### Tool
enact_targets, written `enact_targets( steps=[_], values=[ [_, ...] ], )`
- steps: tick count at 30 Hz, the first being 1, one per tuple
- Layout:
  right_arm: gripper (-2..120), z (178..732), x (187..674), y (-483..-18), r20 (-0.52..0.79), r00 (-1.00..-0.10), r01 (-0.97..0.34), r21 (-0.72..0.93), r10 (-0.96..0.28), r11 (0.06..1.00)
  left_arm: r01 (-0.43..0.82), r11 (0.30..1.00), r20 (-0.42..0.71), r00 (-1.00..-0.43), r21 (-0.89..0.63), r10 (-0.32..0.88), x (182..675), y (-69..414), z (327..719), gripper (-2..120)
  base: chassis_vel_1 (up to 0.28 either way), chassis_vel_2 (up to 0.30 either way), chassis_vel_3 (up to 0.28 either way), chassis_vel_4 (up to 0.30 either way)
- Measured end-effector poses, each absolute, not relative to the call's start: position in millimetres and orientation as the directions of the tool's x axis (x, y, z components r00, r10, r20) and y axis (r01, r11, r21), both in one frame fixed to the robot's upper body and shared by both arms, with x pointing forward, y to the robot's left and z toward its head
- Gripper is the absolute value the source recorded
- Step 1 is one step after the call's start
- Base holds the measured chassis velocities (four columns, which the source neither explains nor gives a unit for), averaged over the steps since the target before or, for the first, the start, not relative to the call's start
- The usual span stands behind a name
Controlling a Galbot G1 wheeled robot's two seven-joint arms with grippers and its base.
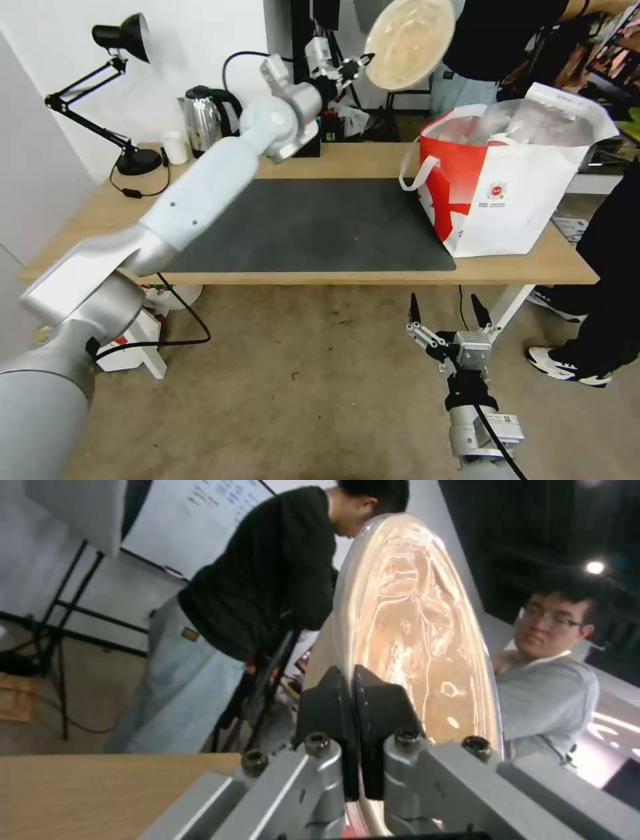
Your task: Pick up the trash from the table and place it into the takeout bag.
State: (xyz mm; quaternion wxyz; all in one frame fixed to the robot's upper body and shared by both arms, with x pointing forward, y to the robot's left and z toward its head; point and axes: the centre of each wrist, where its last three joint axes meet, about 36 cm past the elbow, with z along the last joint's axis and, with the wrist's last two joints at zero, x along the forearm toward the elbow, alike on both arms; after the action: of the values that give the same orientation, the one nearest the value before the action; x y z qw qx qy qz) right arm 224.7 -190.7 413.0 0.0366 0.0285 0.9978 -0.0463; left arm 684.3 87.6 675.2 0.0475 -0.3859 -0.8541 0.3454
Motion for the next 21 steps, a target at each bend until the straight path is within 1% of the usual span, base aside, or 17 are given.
enact_targets(
  steps=[2, 9, 11, 21],
  values=[
    [100, 413.0, 224.7, -190.7, -0.076, -0.996, 0.060, -0.090, 0.053, 0.994, 0.640, 0.444, -0.181, -0.674, -0.627, 0.716, 683.1, 77.0, 670.4, 0, 0.000, 0.000, 0.000, 0.000],
    [100, 413.0, 224.7, -190.7, -0.076, -0.996, 0.060, -0.090, 0.053, 0.994, 0.655, 0.419, -0.180, -0.647, -0.629, 0.740, 686.9, 58.9, 667.9, 0, 0.000, 0.000, 0.000, 0.000],
    [100, 413.0, 224.7, -190.7, -0.076, -0.996, 0.060, -0.090, 0.053, 0.994, 0.670, 0.409, -0.177, -0.627, -0.619, 0.759, 685.1, 44.3, 667.3, 0, 0.000, 0.000, 0.000, 0.000],
    [100, 413.0, 224.7, -190.7, -0.076, -0.996, 0.060, -0.090, 0.053, 0.994, 0.675, 0.424, -0.149, -0.618, -0.604, 0.772, 690.1, 20.7, 660.2, 0, 0.000, 0.000, 0.000, 0.000]
  ],
)
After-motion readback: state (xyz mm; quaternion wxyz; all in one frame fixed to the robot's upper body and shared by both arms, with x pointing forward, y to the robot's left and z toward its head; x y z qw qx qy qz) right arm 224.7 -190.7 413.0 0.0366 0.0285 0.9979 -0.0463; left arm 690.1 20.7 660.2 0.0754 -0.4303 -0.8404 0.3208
